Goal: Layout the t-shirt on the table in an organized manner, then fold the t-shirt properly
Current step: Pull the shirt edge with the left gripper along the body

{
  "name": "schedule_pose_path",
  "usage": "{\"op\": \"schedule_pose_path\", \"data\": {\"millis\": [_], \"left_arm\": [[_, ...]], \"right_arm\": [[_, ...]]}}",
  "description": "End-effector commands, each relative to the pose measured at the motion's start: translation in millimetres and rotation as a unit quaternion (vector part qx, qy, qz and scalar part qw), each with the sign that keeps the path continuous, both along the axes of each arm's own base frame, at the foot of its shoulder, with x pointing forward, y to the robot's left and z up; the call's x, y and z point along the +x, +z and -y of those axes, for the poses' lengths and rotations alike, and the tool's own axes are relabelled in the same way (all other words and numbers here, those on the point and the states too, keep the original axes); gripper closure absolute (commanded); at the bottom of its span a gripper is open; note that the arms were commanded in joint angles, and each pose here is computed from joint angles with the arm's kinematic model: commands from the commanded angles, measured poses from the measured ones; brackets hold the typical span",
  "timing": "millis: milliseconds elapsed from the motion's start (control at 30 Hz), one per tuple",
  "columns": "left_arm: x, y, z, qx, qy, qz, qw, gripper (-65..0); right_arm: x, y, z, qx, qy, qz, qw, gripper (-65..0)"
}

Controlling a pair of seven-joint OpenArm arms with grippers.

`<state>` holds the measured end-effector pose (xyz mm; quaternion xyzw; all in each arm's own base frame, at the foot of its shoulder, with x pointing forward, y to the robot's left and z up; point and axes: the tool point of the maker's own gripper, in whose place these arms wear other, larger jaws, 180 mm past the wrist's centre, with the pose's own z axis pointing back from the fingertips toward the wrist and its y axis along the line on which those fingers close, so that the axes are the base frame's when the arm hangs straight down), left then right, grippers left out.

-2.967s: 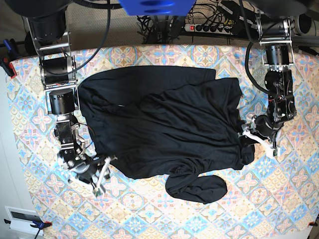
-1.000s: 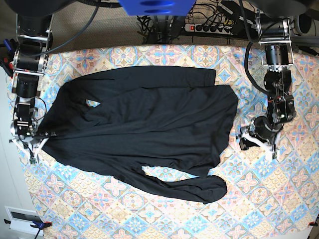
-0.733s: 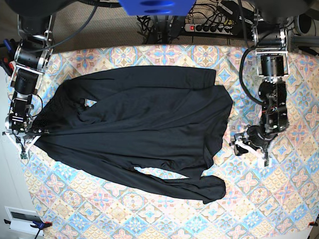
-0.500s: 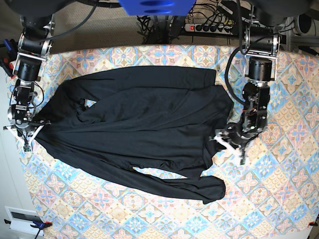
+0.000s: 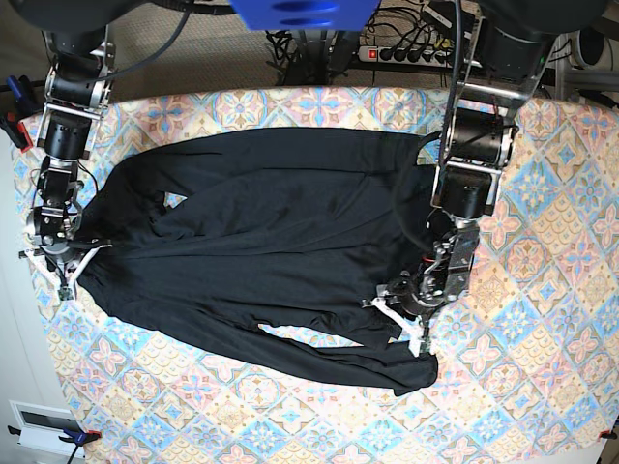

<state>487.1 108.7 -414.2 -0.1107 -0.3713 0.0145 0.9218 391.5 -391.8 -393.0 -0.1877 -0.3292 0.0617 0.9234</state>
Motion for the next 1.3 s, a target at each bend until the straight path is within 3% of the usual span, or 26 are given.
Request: {"op": "schedule_pose_path", "data": {"millis": [0, 100, 133, 267, 433, 667, 767, 867, 1033, 1167, 1267], "left_arm": [[15.8, 20.0, 5.1, 0.005, -0.009, 0.031, 0.999, -19.7], [34.2, 41.9, -0.5, 0.034, -0.012, 0.077, 0.996, -1.2], [40.6, 50.4, -4.2, 0.041, -0.01, 0.091, 0.995, 0.0], [66.4, 88.3, -36.5, 0.071, 0.034, 0.138, 0.987, -2.2], [88.3, 131.4, -66.6, 0.091, 0.063, 0.181, 0.977, 0.0], [94.3, 148.0, -84.2, 0.101, 0.074, 0.194, 0.973, -0.3], [92.8, 145.2, -87.8, 0.104, 0.081, 0.188, 0.973, -5.1], [85.4, 138.3, -117.7, 0.129, 0.131, 0.172, 0.968, -17.1], [66.0, 104.5, -119.6, 0.122, 0.131, 0.097, 0.979, -33.0], [38.1, 82.3, -127.4, 0.095, 0.126, 0.063, 0.986, -36.3], [7.0, 82.3, -126.6, 0.032, 0.131, 0.061, 0.989, -36.3]], "right_arm": [[12.9, 25.0, 12.3, -0.016, -0.003, 0.031, 0.9994, -0.1], [12.4, 24.4, 12.4, -0.016, -0.003, 0.03, 0.9994, -0.1], [12.4, 24.4, 12.4, -0.016, -0.003, 0.03, 0.9994, -0.1], [11.3, 22.7, 12.6, -0.015, -0.004, 0.028, 0.9995, -0.1], [12.9, 20.1, 6.4, -0.01, -0.001, 0.028, 0.9996, -0.1], [14.9, 17.1, -1.0, -0.004, 0.002, 0.029, 0.9996, -0.1], [15.7, 15.3, -4.9, 0.0, 0.004, 0.029, 0.9996, -0.1], [15.7, 15.3, -4.9, 0.0, 0.004, 0.029, 0.9996, -0.1], [15.7, 15.2, -5.1, 0.0, 0.004, 0.029, 0.9996, -0.1], [15.9, 14.8, -5.9, 0.001, 0.005, 0.029, 0.9996, -0.1], [15.3, 14.2, -5.9, 0.001, 0.005, 0.028, 0.9996, -0.1]]}}
